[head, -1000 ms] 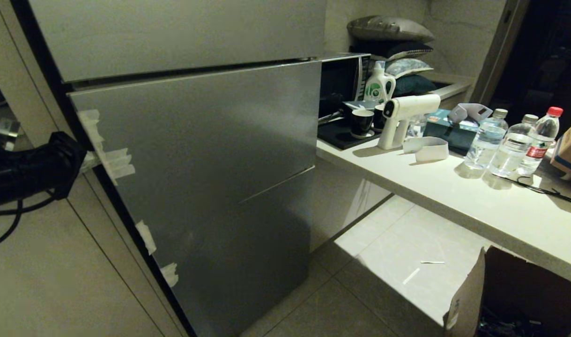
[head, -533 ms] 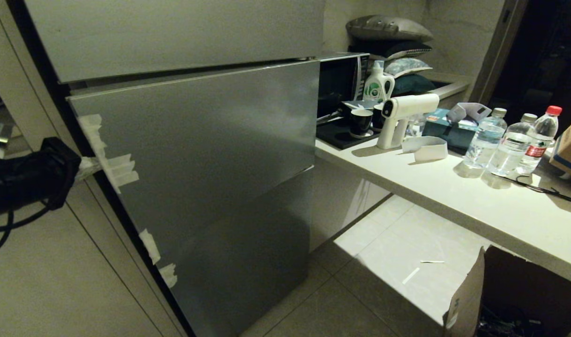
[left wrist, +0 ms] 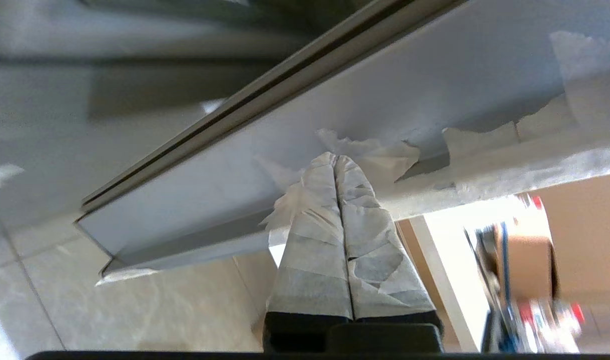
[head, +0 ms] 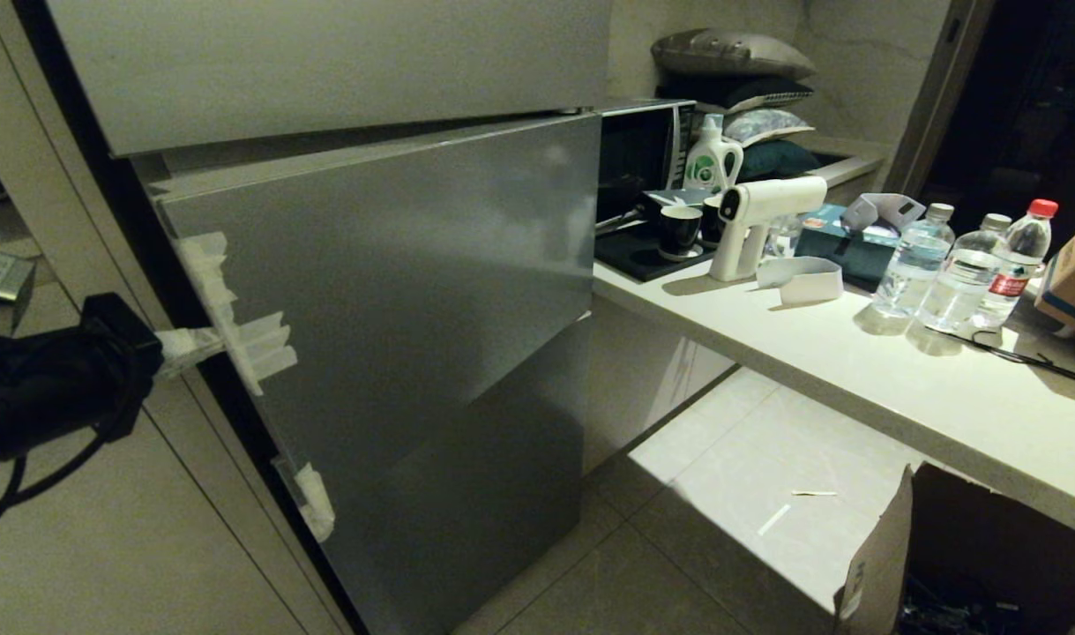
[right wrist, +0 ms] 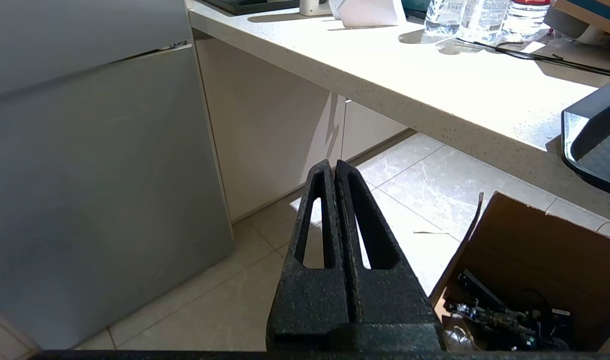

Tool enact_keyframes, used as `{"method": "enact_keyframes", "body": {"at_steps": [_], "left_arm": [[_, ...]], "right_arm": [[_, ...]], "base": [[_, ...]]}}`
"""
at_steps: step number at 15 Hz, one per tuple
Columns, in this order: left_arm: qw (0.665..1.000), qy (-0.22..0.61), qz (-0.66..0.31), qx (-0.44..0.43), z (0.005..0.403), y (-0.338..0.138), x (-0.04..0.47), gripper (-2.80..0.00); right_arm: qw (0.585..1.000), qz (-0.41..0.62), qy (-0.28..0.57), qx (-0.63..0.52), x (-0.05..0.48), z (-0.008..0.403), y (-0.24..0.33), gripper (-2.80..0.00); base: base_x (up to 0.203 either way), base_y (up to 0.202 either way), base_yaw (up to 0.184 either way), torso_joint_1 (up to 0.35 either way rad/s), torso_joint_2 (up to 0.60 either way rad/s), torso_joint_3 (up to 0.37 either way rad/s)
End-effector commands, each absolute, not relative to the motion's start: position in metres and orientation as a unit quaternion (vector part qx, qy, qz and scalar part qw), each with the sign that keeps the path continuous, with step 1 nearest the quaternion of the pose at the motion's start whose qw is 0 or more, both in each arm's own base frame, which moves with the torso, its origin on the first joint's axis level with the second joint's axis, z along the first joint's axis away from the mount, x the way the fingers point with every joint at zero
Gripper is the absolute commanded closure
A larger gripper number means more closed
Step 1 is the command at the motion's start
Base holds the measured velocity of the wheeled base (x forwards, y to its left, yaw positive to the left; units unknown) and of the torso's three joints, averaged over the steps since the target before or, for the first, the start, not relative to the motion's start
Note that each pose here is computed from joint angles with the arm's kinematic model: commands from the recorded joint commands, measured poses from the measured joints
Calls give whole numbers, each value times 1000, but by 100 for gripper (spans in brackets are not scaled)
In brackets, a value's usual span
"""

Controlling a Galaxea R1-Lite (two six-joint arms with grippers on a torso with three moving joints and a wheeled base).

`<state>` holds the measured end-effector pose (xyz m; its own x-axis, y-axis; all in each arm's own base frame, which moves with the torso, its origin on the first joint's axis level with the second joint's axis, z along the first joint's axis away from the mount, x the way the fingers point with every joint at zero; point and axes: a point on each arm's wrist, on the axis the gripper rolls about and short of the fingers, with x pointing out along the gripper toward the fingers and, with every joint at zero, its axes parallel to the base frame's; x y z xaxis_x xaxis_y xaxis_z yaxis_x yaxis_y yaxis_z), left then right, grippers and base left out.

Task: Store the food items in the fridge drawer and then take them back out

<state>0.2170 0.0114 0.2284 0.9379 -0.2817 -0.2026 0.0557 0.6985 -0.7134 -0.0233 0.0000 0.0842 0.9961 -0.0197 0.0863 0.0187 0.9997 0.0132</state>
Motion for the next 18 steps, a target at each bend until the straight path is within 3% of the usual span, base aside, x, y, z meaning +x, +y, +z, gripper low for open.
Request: {"method": "enact_keyframes", "body": {"at_steps": [1, 12, 15, 18], "left_arm": [[908, 152, -126, -371, 230, -4, 201, 0], [881, 161, -287, -339, 233, -50, 133, 0], [900, 115, -294, -301, 237, -41, 107, 0], [932, 69, -297, -195, 237, -26, 61, 0]], "right_arm": [[1000, -10, -28, 6, -21, 76, 0, 0], [1000, -10, -28, 6, -21, 76, 0, 0], [1000, -10, -28, 6, -21, 76, 0, 0], [1000, -10, -28, 6, -21, 76, 0, 0]], "base": [[0, 0, 0, 0, 0, 0], [0, 0, 0, 0, 0, 0], [0, 0, 0, 0, 0, 0], [0, 0, 0, 0, 0, 0]]}}
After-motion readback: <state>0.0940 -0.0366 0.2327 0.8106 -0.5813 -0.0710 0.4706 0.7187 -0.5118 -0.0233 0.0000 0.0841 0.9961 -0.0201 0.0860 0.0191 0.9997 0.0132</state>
